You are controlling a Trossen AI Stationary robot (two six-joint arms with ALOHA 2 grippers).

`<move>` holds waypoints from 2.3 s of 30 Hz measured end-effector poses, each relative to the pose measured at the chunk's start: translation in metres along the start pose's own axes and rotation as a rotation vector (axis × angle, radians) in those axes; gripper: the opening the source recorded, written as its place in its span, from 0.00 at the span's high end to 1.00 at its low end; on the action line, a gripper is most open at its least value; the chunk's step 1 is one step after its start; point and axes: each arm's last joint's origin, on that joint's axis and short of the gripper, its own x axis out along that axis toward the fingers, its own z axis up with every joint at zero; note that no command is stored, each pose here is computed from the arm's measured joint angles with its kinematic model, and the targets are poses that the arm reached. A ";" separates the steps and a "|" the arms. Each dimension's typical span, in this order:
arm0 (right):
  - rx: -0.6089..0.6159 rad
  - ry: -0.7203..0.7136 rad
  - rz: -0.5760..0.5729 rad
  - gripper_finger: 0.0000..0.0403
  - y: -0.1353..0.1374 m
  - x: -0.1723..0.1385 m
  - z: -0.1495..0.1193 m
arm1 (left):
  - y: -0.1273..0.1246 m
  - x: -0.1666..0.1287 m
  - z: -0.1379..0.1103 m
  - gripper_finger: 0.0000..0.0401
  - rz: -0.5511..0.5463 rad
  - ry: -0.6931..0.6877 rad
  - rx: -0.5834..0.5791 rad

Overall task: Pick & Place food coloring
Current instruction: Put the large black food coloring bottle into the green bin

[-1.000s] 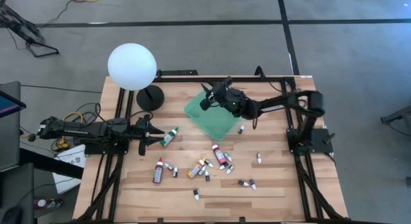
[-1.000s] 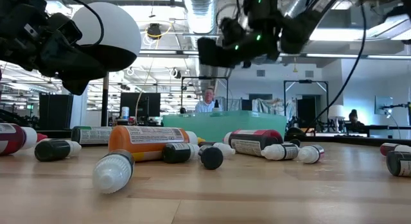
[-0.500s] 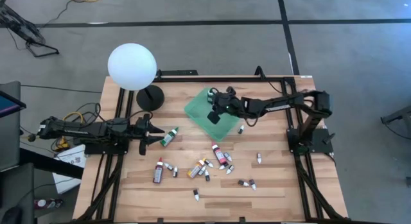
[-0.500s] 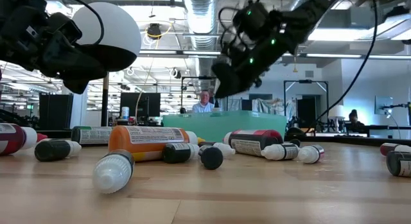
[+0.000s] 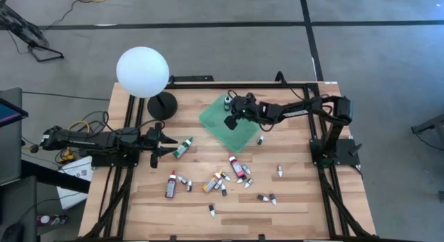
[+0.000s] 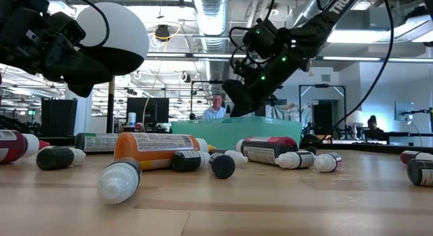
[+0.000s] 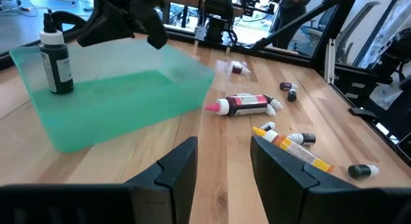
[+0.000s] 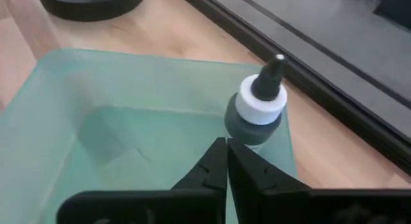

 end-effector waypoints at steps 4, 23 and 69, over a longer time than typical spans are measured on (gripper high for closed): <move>0.037 0.009 0.020 0.99 -0.005 0.002 0.000 | 0.000 0.000 0.000 0.66 0.000 0.000 0.013; 0.092 0.028 0.069 1.00 -0.018 0.007 0.001 | 0.000 0.000 0.000 0.66 -0.001 0.001 0.017; 0.165 0.101 -0.005 1.00 -0.014 0.036 -0.003 | 0.000 0.000 0.000 0.66 -0.010 0.004 0.012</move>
